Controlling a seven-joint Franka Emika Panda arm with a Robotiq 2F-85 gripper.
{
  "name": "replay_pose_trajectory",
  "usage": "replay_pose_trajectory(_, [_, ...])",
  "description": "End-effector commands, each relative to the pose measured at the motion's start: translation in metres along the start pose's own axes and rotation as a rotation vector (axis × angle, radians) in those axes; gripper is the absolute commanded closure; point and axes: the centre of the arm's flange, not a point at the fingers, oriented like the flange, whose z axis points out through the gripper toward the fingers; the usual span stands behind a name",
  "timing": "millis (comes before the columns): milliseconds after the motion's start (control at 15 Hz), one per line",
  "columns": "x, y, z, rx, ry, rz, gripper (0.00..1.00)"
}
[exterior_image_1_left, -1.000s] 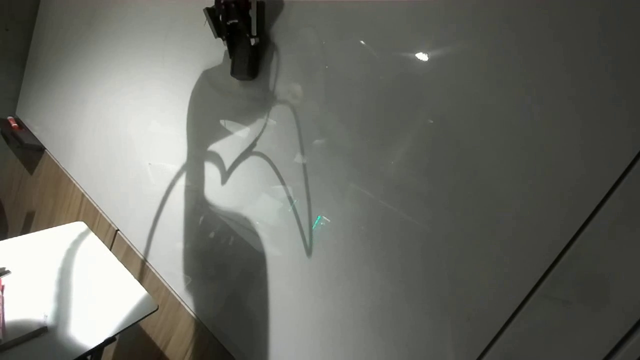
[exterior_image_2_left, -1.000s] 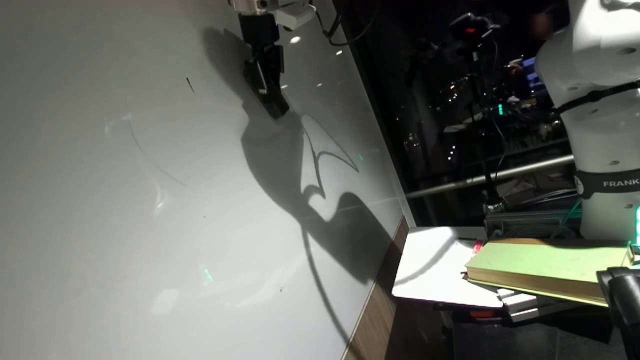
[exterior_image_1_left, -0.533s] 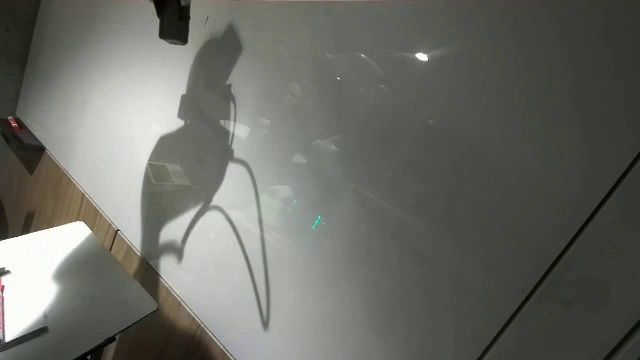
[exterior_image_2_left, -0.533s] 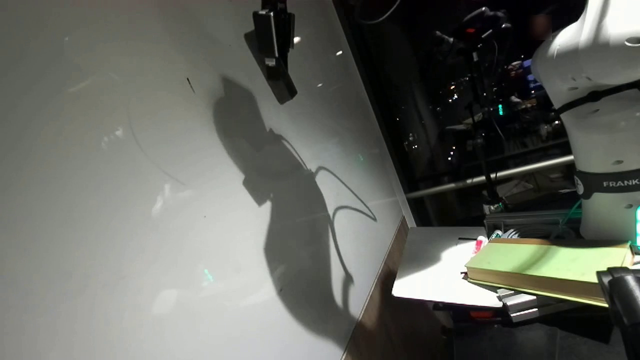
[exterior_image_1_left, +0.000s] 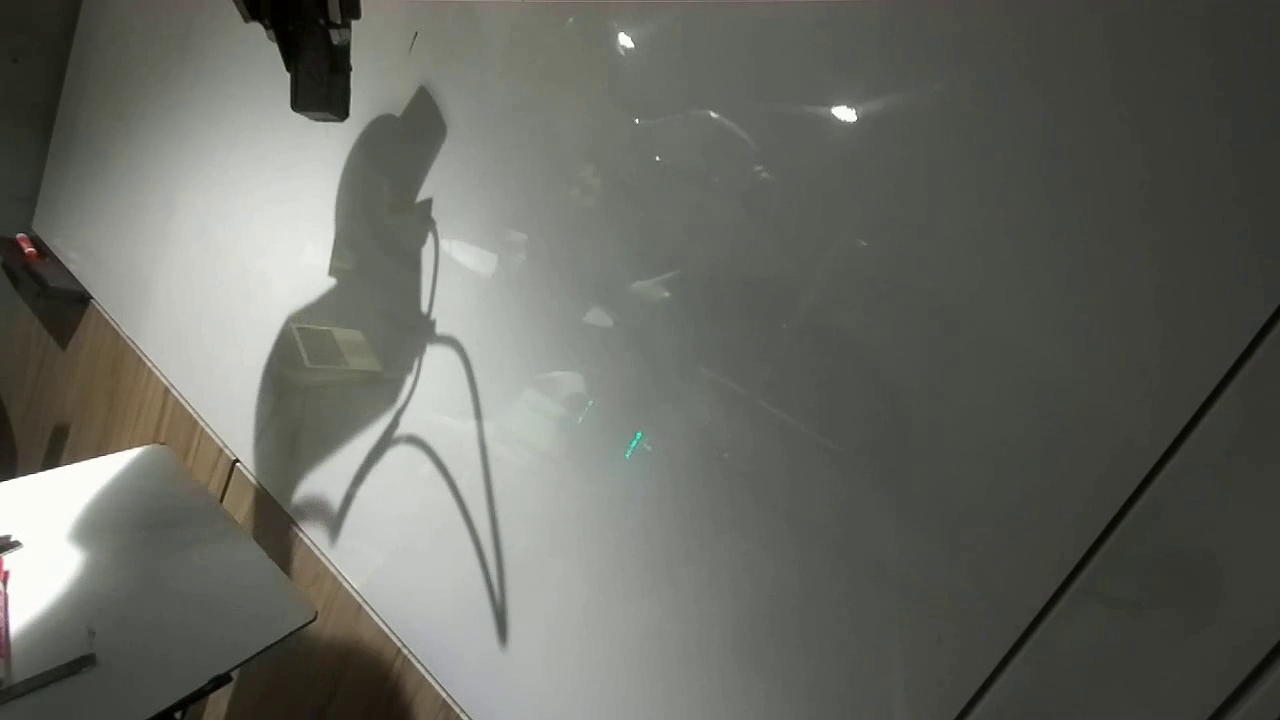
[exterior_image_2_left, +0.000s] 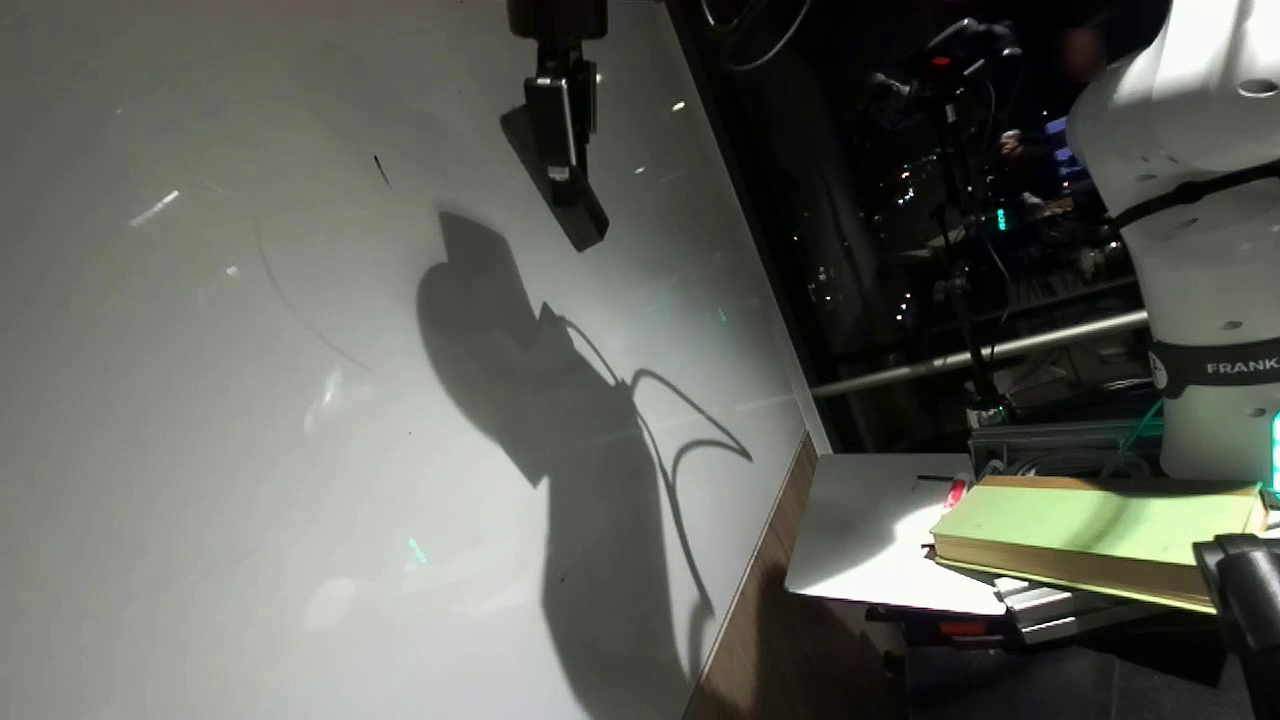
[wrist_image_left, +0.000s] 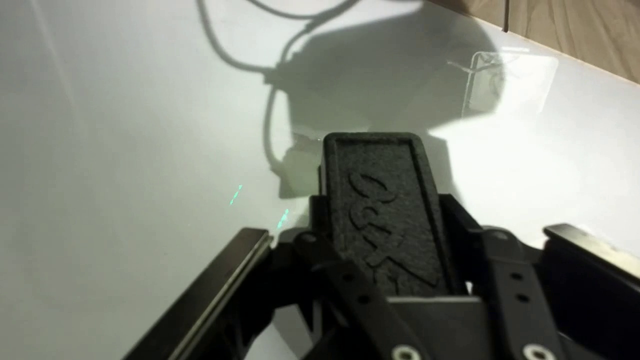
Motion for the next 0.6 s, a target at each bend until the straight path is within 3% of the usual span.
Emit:
replay_pose_trajectory(0, [0.055,-0.004,0.022,-0.048,0.002,-0.004,0.7])
replay_pose_trajectory(533, [0.127,0.001,0.031,-0.087,0.026,-0.01,0.7])
